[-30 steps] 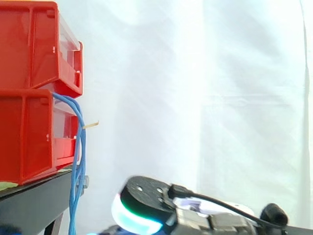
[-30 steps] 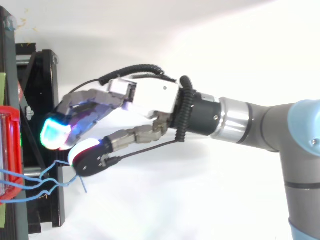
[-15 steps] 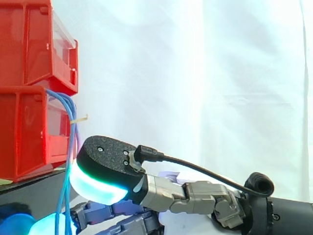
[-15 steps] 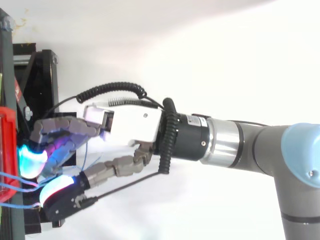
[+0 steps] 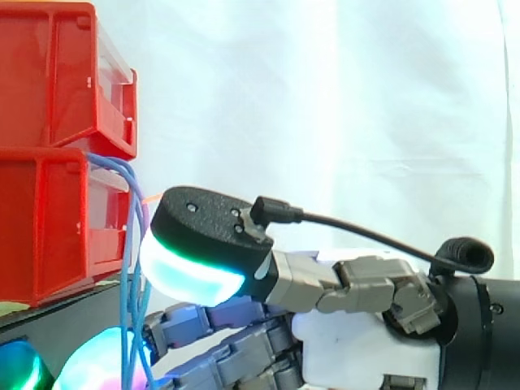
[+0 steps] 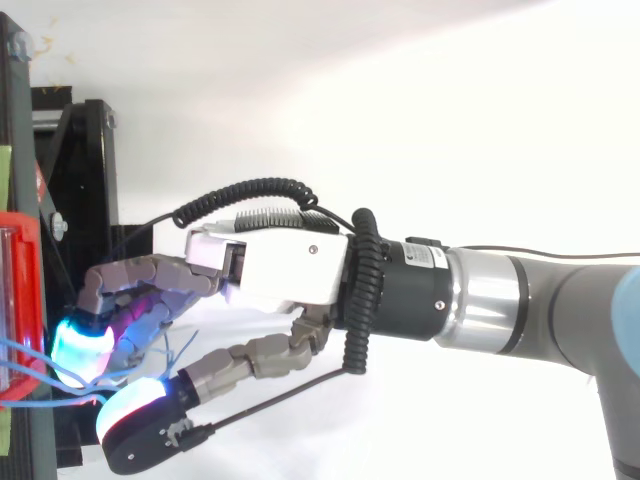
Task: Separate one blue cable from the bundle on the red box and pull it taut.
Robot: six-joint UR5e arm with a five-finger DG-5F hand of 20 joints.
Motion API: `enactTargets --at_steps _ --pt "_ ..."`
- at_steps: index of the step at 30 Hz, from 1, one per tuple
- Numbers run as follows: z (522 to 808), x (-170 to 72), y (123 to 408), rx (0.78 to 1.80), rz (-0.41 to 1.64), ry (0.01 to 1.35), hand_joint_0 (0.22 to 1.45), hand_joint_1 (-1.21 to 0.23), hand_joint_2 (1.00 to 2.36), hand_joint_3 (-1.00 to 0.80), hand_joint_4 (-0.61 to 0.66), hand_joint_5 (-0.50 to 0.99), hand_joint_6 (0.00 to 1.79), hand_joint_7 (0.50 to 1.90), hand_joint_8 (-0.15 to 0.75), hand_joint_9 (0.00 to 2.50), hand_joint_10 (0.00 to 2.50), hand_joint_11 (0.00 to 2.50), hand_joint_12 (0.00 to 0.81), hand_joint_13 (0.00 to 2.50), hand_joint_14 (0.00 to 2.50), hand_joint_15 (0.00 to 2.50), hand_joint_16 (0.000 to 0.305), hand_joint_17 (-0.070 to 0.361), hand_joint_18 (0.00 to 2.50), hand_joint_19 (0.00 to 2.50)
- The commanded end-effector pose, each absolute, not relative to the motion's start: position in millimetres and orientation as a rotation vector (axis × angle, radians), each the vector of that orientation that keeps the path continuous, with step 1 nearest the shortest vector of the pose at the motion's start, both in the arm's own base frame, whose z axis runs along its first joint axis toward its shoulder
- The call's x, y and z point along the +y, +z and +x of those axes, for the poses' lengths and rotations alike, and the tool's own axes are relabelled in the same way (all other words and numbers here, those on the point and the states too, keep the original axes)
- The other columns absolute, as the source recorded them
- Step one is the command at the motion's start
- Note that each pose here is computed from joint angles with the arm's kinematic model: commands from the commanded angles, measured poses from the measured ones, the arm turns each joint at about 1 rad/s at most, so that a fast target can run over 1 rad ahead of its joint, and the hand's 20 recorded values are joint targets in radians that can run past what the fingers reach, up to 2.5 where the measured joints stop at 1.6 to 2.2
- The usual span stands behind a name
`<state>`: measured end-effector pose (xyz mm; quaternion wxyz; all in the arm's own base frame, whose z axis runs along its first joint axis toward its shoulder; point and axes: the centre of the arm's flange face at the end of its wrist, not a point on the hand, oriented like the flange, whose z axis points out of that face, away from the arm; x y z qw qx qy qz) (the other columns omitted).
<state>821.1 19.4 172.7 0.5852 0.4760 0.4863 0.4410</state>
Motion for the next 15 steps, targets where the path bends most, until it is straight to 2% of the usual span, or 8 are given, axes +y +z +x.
enactTargets --at_steps 1,8,14,15 --pt "818 21 181 1.146 1.113 1.022 0.54 -0.56 1.00 -0.50 0.25 -0.10 0.50 1.08 0.250 0.86 0.01 0.20 0.323 0.72 0.01 0.29 0.037 0.083 0.45 0.29" --pt "816 23 192 1.142 1.109 1.029 0.54 -0.55 1.00 -0.50 0.24 -0.09 0.50 1.13 0.252 0.86 0.01 0.20 0.324 0.72 0.01 0.30 0.037 0.083 0.46 0.30" --pt "809 27 221 1.160 1.111 1.014 0.55 -0.58 1.00 -0.50 0.21 -0.07 0.50 1.30 0.253 0.89 0.01 0.22 0.320 0.75 0.01 0.31 0.037 0.082 0.48 0.30" --pt "806 27 227 1.165 1.116 1.003 0.56 -0.59 1.00 -0.50 0.20 -0.07 0.53 1.26 0.247 0.89 0.01 0.22 0.319 0.75 0.01 0.31 0.037 0.082 0.48 0.30"
